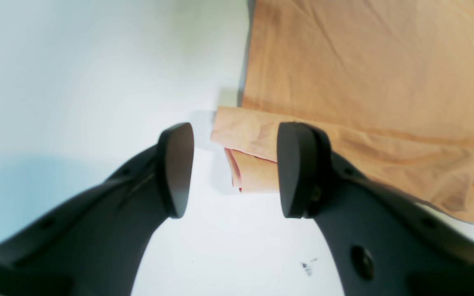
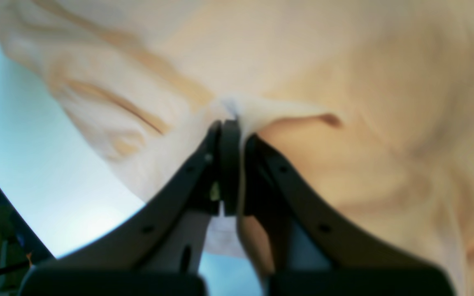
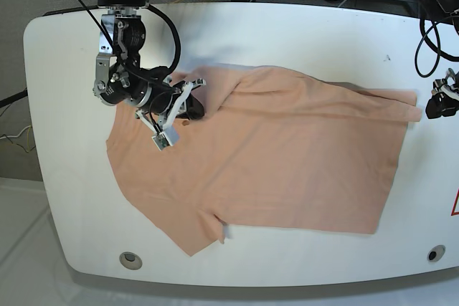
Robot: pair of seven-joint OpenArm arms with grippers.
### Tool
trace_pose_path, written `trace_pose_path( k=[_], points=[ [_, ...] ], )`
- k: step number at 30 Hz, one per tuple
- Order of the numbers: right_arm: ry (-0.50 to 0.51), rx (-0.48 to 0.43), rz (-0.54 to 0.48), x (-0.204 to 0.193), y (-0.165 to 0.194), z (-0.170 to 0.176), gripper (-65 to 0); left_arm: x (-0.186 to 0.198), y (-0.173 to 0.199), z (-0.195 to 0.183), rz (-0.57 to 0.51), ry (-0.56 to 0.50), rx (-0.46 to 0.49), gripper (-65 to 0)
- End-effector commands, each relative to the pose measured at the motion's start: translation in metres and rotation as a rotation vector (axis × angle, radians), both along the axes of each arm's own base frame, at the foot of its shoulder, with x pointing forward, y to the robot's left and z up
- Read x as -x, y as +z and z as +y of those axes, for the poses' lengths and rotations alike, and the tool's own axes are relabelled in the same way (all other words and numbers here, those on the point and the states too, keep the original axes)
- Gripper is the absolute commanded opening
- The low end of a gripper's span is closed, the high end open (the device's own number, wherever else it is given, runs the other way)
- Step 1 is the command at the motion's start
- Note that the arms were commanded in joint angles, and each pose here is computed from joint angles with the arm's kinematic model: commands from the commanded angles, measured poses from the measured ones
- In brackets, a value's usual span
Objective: Fold the T-shirt properly
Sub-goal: 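Move the right gripper inward over the shirt to grasp the folded fabric, then pull the grasped fabric with the right gripper back toward the shirt's edge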
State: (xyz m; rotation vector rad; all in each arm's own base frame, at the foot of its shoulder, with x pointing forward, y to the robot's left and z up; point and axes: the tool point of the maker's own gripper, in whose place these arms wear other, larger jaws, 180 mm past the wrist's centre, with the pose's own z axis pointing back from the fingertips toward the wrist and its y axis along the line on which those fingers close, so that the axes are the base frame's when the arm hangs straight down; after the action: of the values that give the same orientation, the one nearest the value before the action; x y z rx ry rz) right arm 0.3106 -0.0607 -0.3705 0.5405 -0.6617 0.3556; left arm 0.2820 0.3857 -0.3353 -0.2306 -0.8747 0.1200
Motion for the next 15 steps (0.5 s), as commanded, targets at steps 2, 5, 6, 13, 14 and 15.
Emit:
trace_pose_path(
  k=[2,5,6,13,14,15],
  points=[
    [-0.005,-0.021,-0.08,-0.021,0.025,0.002,-65.0,-0.009,0.021,0.008,-0.059,-0.007,-0.028,-34.5],
    [-0.007,-0.022,-0.093,-0.026,0.029,0.002,-65.0,-0.009,0.021,0.008,-0.059,-0.007,-0.028,-34.5],
    [-0.007,-0.02,-0.1,-0.028,0.032,0.002,-65.0,-0.008,0.021,0.008,-0.058,-0.007,-0.028,-34.5],
    [-0.019,-0.016,-0.129,-0.04,0.04,-0.002,-65.0,-0.005,0.018,0.007,-0.048,-0.007,-0.027,-34.5],
    [-0.021,-0.016,-0.135,-0.041,0.042,-0.003,-65.0,-0.005,0.018,0.007,-0.048,-0.007,-0.027,-34.5],
    [-0.023,-0.017,-0.143,-0.043,0.044,-0.003,-65.0,-0.005,0.018,0.007,-0.048,-0.007,-0.027,-34.5]
  ],
)
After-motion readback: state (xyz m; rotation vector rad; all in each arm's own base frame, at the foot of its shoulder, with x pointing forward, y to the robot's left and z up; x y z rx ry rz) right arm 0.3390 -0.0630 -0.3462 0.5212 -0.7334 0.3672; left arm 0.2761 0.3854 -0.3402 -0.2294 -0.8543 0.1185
